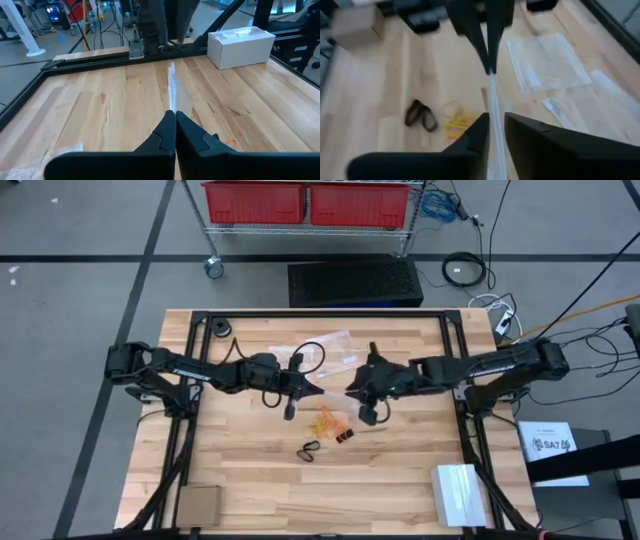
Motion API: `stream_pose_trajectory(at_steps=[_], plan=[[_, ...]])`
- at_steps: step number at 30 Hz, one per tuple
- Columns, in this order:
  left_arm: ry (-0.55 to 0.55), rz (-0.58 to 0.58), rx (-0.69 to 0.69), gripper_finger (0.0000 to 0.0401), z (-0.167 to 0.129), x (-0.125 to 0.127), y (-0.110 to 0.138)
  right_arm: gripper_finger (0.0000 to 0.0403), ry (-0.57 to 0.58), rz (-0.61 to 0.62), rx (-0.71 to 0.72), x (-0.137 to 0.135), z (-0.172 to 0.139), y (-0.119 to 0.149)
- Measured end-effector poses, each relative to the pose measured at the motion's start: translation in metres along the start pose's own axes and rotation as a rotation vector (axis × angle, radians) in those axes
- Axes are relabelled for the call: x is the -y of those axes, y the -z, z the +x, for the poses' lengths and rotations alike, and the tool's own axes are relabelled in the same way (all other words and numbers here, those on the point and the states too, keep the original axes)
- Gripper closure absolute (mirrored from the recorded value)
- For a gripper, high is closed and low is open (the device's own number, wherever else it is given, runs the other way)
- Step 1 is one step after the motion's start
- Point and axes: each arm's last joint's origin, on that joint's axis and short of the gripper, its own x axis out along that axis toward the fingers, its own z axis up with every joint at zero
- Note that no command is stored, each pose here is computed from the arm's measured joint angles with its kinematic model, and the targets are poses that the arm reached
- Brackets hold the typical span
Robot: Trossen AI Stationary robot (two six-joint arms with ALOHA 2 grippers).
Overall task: Sort rubber bands
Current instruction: Open the right transparent zip lock bag
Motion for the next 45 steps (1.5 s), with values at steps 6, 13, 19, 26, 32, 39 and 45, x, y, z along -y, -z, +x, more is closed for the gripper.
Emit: stream_pose_trajectory(at_steps=[6,13,19,26,32,39,45], plan=[[0.001,0.000,0.000,0.0400,0.000,0.000,0.000,0.0397,0.076,-0.051,-0.085,-0.002,0.033,0.012],[0.003,-0.001,0.000,0.0400,0.000,0.000,0.000,0.0402,0.078,-0.054,-0.093,-0.003,0.041,0.014],[0.008,-0.004,-0.011,0.0400,0.000,0.001,0.001,0.0402,0.080,-0.053,-0.023,-0.009,0.027,-0.003],[0.010,-0.005,-0.016,0.0400,0.000,0.001,0.002,0.0403,0.079,-0.072,-0.058,-0.010,0.026,-0.004],[0.010,-0.005,-0.016,0.0400,0.000,0.001,0.002,0.0403,0.080,-0.063,-0.062,-0.010,0.026,-0.003],[0.009,-0.005,-0.015,0.0400,0.000,0.001,0.002,0.0403,0.070,-0.062,-0.075,-0.010,0.026,-0.002],[0.009,-0.006,-0.014,0.0400,0.000,0.001,0.002,0.0403,0.066,-0.072,-0.110,-0.011,0.036,0.002]])
